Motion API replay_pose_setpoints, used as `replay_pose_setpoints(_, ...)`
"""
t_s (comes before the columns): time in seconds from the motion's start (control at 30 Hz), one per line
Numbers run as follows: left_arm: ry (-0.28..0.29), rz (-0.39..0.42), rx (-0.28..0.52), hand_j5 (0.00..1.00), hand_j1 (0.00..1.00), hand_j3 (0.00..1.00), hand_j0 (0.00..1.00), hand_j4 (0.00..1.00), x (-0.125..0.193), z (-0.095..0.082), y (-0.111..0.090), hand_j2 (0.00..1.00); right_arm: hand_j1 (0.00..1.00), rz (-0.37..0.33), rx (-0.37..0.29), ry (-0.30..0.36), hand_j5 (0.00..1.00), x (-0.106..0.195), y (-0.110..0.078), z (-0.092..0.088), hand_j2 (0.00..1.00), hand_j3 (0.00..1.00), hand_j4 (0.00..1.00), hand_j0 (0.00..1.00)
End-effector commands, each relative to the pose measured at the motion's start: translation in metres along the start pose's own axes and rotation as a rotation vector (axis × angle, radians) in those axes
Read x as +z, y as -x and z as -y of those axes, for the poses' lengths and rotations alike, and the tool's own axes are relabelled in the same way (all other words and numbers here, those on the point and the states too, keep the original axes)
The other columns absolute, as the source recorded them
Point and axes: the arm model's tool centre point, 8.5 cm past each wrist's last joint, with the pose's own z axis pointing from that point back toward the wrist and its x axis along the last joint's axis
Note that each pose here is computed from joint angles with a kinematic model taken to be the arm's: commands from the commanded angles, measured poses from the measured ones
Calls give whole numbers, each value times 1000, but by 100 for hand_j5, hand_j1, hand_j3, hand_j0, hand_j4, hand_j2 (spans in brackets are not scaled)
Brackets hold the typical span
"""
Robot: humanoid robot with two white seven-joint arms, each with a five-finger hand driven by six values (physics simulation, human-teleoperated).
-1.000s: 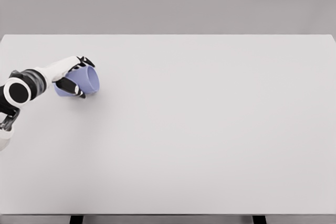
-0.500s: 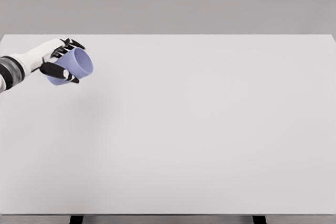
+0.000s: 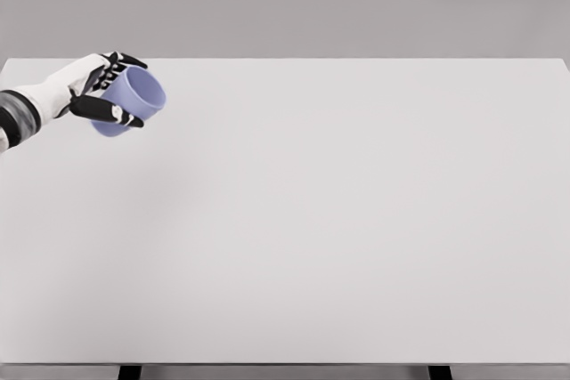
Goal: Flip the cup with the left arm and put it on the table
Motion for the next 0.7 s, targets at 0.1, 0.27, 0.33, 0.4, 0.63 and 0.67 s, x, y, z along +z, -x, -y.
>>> replay_pose_setpoints(0.1,4,7,39,66,66,66,66,66,-4,4,4,66,100,0,-1,0,100,0,0,0,100,100,100,100)
replay_pose_setpoints(0.27,32,21,70,66,66,66,66,66,-8,17,7,66,100,0,2,0,100,0,0,0,100,100,100,100)
replay_pose_setpoints(0.33,43,70,60,66,66,66,66,66,-8,22,5,66,100,0,-1,0,100,0,0,0,100,100,100,100)
replay_pose_setpoints(0.4,62,73,82,66,66,66,66,66,-9,27,11,66,100,0,2,0,100,0,0,0,100,100,100,100)
replay_pose_setpoints(0.63,92,144,142,66,66,66,66,66,-11,26,15,66,100,0,-1,0,100,0,0,0,100,100,100,100)
replay_pose_setpoints(0.67,96,158,146,66,66,66,66,66,-12,26,16,66,100,0,1,0,100,0,0,0,100,100,100,100)
